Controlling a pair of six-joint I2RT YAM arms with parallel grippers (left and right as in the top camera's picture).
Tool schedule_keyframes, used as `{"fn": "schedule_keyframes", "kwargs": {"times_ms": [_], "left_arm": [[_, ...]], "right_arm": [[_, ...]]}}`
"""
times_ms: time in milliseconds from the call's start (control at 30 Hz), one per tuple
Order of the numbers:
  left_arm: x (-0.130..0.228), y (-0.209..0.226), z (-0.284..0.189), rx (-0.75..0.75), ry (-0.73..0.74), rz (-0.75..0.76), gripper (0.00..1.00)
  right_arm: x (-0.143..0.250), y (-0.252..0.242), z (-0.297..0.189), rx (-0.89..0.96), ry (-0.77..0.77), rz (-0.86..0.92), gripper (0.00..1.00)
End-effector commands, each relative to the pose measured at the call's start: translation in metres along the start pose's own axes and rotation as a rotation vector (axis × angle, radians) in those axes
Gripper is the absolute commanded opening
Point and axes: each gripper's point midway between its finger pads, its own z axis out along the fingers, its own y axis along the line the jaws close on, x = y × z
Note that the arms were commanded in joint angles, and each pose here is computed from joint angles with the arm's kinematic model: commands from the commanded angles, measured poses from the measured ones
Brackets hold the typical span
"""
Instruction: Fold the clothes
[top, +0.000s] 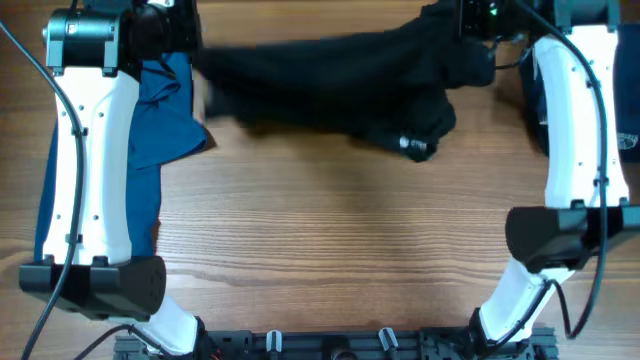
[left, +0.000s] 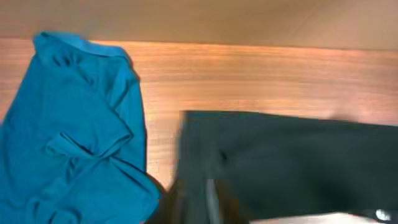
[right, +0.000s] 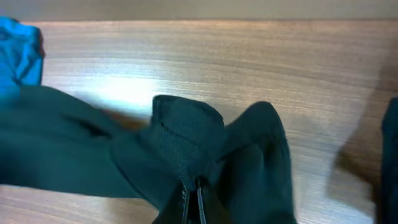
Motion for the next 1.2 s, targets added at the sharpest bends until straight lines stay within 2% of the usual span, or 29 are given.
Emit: {"fn": "schedule_keyframes", "kwargs": {"times_ms": [0, 200, 300, 367, 467, 500, 700, 800, 933, 1167], "left_arm": [[0.003, 0.003, -0.004, -0.018, 0.012, -0.005, 0.04], [0.009, -0.007, -0.004, 0.024, 0.037, 0.000, 0.04], [0.029, -0.027, 0.006, 0.068, 0.125, 0.026, 0.05], [0.045, -0.038, 0.018, 0.079, 0.193, 0.055, 0.12], [0.085, -0.058, 0.052, 0.093, 0.358, 0.101, 0.32], [0.099, -0.064, 0.065, 0.094, 0.414, 0.113, 0.34], [0.172, -0.067, 0.128, 0.074, 0.683, 0.121, 0.34], [0.197, -0.080, 0.150, 0.150, 0.773, 0.085, 0.35], [0.219, -0.089, 0.173, 0.192, 0.833, 0.067, 0.35], [0.230, -0.093, 0.195, 0.218, 0.839, 0.055, 0.35]], "right_arm": [[-0.008, 0.003, -0.021, 0.004, -0.050, -0.029, 0.04], [-0.006, 0.003, -0.021, 0.004, -0.040, -0.027, 0.04], [-0.006, 0.003, -0.021, 0.004, -0.041, -0.026, 0.04], [-0.006, 0.003, -0.021, 0.004, -0.041, -0.026, 0.04], [-0.006, 0.003, -0.021, 0.004, -0.041, -0.027, 0.04], [-0.006, 0.003, -0.021, 0.004, -0.041, -0.027, 0.04], [-0.006, 0.000, -0.021, 0.019, -0.040, -0.026, 0.04], [-0.006, -0.001, -0.021, 0.023, -0.039, -0.026, 0.04], [-0.006, 0.000, -0.021, 0.023, -0.040, -0.027, 0.04], [-0.006, -0.001, -0.021, 0.026, -0.039, -0.027, 0.04]]}}
